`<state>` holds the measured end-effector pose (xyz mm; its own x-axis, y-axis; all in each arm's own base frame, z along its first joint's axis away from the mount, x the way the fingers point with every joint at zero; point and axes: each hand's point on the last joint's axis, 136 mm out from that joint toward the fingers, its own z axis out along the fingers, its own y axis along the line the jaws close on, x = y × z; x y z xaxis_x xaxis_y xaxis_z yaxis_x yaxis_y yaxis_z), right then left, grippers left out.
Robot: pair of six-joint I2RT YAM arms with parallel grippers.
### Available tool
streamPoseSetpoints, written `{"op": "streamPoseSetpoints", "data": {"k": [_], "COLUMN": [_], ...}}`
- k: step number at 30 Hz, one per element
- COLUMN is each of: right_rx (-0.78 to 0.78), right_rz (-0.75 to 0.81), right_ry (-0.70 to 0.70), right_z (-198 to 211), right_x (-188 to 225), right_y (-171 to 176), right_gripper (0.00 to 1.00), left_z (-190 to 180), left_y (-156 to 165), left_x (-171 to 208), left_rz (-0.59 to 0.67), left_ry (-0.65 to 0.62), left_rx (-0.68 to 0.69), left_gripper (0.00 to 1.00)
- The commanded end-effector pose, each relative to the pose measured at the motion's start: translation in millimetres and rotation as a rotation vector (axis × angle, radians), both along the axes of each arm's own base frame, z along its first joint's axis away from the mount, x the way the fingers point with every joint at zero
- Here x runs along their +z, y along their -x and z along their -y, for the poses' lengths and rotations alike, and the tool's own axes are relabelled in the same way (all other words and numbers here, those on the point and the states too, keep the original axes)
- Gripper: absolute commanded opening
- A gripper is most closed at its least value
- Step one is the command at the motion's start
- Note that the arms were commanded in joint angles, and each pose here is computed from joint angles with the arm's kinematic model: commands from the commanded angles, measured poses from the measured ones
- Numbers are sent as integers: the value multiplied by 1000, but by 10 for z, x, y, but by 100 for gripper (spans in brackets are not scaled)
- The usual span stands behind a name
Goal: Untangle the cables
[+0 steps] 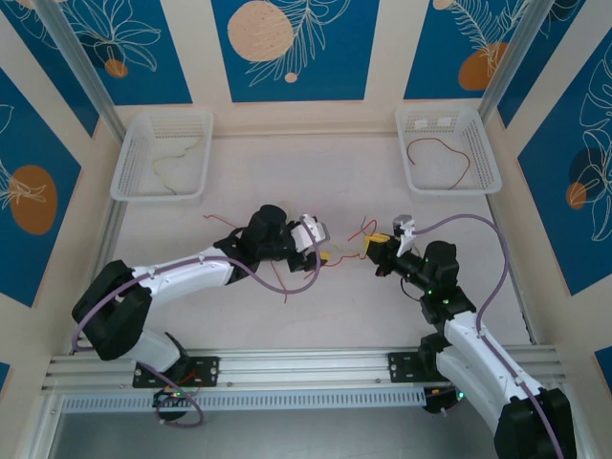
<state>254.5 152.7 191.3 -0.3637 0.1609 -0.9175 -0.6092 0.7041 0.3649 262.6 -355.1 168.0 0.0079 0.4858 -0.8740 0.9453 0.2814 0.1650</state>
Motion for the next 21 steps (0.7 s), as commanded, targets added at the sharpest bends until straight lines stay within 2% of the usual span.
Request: {"op": "streamPoseSetpoints", "data": {"k": [1,3,8,11,13,14,16,21], "right_rx": [48,52,47,37,23,20,-4,-114], "right_rz": [46,46,48,42,30,31,22,-31], "right_ry": [-10,-14,-18,-18,-12,-12,-12,20], "right_z": [-56,-60,-52,-40,-23,-18,9,146], "right_x": [169,176,202,213,194,194,175,21], "right_y": [28,34,37,20,0,-6,-33,-187], "right_gripper": [0,0,0,0,0,0,0,0], "left_z": [71,135,309,371,390,386,376,352], "left_y": [-61,-75,-148,-253,-290,-303,-311,-288], "left_x": [-29,-118,-215,-197,-178,-174,-136,63], "left_rz": [94,86,91,120,123,127,140,155], "left_ry": [-69,-105,-118,-103,-111,-113,-110,-62], "left_rx": [-73,-113,-149,-123,-112,-108,-101,-84], "left_gripper": [62,67,67,40,14,6,1,0]}}
